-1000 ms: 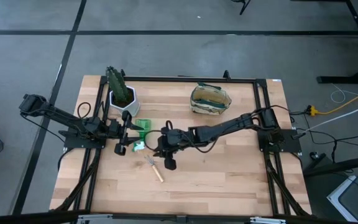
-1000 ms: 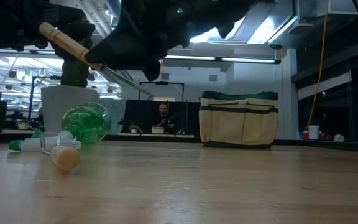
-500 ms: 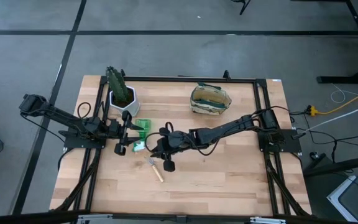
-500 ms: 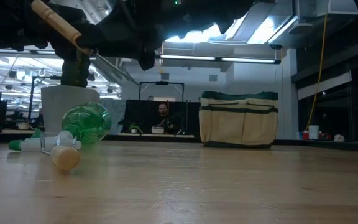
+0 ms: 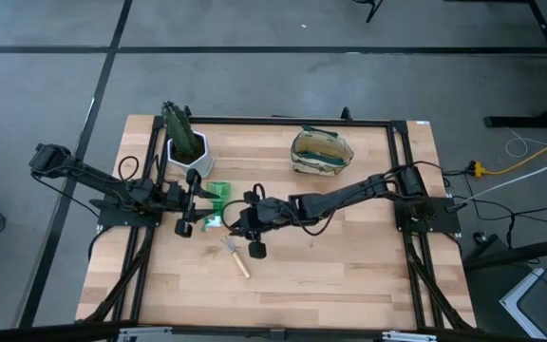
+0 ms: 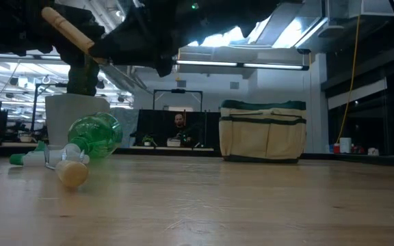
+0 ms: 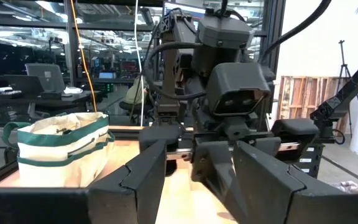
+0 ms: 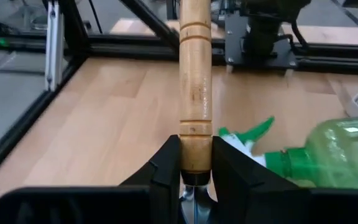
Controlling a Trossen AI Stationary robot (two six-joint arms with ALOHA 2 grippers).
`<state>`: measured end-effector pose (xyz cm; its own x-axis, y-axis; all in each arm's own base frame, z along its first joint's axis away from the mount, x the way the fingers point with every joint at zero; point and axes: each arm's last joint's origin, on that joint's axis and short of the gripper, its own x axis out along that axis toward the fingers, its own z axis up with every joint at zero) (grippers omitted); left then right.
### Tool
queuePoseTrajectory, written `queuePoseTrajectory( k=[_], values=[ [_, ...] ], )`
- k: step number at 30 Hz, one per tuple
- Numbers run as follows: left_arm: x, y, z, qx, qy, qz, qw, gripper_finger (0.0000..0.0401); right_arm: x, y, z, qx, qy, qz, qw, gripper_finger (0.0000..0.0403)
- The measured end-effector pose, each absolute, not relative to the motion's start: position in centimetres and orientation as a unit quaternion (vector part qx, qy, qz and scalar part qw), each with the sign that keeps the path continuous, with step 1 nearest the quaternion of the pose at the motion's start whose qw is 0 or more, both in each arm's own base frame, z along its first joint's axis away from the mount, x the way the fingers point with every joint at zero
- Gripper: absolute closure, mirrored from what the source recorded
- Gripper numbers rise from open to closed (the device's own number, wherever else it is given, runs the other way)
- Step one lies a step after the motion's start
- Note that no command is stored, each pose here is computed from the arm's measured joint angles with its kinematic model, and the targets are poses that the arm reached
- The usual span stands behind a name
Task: Pick & Place Garden tools in Gardening bag
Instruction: Put the brown trowel into the brown gardening bag
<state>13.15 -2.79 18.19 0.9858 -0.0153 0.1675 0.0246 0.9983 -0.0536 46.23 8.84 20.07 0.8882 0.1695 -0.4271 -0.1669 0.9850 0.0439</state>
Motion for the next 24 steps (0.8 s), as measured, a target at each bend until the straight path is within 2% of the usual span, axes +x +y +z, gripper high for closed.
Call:
queuePoseTrajectory(
  k=[24],
  values=[
    [13.2, -2.8, 18.2, -0.027, -0.083, -0.010, 0.996, 0.0219, 40.8, 5.1, 27.6, -0.068, 0.301, 0.075, 0.948, 0.0335]
  ],
)
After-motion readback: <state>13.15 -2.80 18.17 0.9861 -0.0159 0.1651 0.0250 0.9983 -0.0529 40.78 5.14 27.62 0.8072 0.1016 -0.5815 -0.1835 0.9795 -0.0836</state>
